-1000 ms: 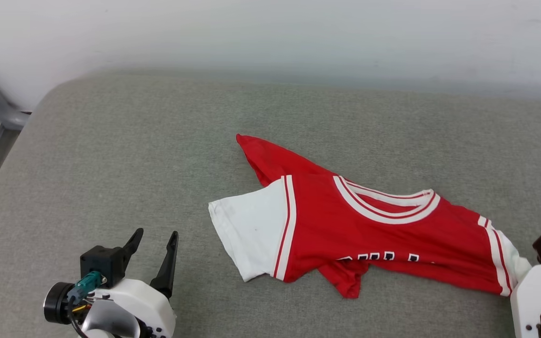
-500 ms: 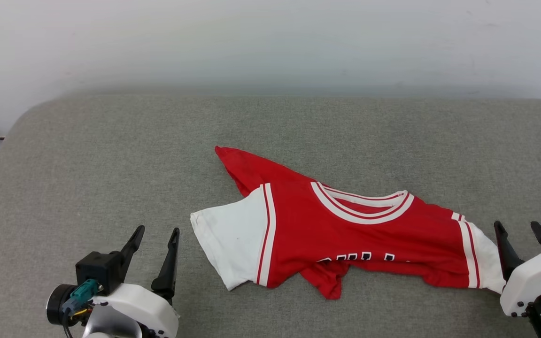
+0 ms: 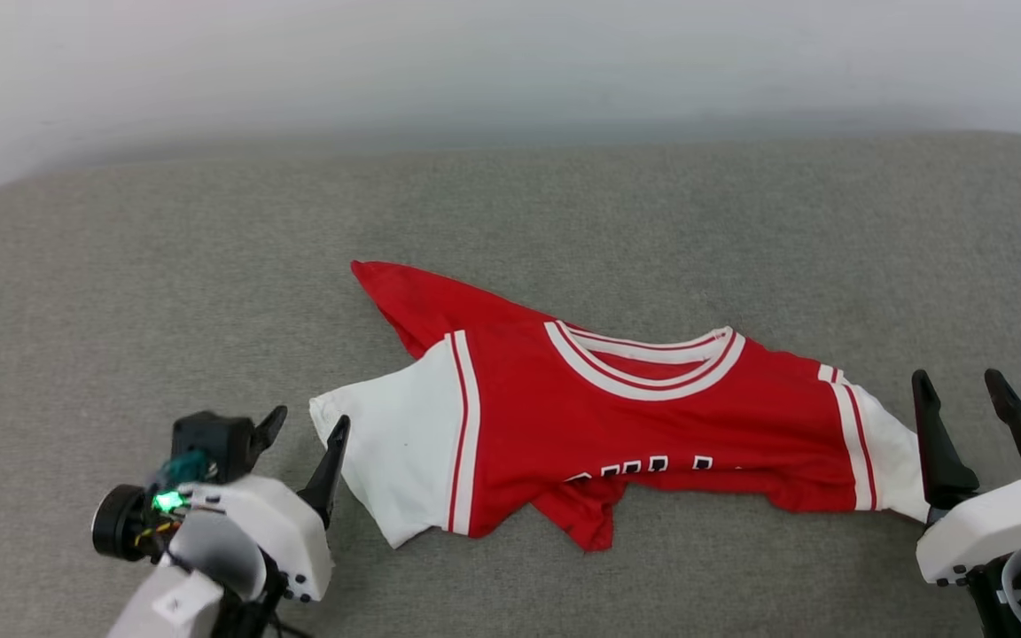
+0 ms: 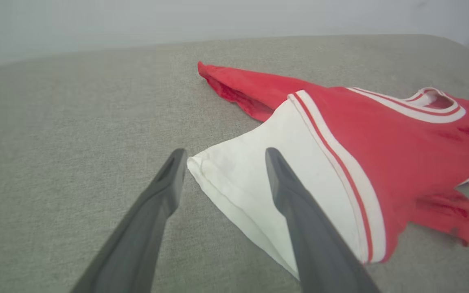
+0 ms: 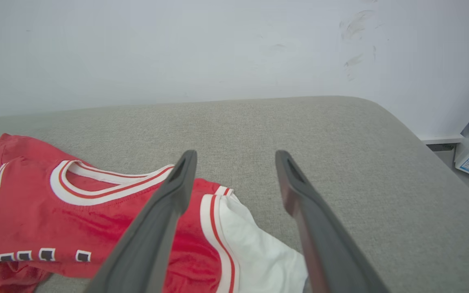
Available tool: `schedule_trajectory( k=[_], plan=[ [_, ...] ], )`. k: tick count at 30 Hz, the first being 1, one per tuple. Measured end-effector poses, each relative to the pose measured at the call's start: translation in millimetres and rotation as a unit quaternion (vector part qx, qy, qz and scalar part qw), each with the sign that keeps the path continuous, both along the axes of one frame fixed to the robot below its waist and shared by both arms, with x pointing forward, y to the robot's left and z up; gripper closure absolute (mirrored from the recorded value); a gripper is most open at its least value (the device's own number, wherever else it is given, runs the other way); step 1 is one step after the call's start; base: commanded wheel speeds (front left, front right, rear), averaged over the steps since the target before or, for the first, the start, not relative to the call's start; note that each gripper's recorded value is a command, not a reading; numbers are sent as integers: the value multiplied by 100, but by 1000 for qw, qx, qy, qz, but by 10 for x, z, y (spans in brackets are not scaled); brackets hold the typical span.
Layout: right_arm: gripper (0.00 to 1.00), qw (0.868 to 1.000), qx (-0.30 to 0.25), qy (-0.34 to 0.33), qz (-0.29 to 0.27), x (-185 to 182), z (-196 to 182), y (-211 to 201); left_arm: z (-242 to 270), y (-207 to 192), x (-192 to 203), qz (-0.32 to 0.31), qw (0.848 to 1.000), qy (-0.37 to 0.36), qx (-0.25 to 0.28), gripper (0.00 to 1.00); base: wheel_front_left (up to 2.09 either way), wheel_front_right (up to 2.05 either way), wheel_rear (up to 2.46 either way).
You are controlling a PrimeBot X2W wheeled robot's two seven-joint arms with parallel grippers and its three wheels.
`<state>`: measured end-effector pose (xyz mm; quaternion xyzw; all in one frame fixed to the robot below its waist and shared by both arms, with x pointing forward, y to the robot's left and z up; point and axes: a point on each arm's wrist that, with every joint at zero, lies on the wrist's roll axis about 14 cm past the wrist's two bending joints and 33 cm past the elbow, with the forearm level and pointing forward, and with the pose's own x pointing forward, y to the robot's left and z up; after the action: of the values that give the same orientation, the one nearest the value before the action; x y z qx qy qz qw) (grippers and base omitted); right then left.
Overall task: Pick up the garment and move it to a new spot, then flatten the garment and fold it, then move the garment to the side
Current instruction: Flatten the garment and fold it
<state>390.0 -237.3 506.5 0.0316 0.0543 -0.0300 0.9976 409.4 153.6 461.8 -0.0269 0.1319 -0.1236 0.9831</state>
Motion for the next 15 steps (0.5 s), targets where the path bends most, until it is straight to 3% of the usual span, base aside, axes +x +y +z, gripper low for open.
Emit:
schedule_trajectory(
  k=[8, 15],
  plan=[
    [0, 1000, -10, 10, -8, 38, -93, -41, -528, 97, 245, -30, 985, 156, 68, 0, 0, 0, 0],
    [0, 999, -12, 31, -18, 50, -266, -88, -801, 189, 429, -23, 974, 203, 98, 0, 0, 0, 0]
  ],
)
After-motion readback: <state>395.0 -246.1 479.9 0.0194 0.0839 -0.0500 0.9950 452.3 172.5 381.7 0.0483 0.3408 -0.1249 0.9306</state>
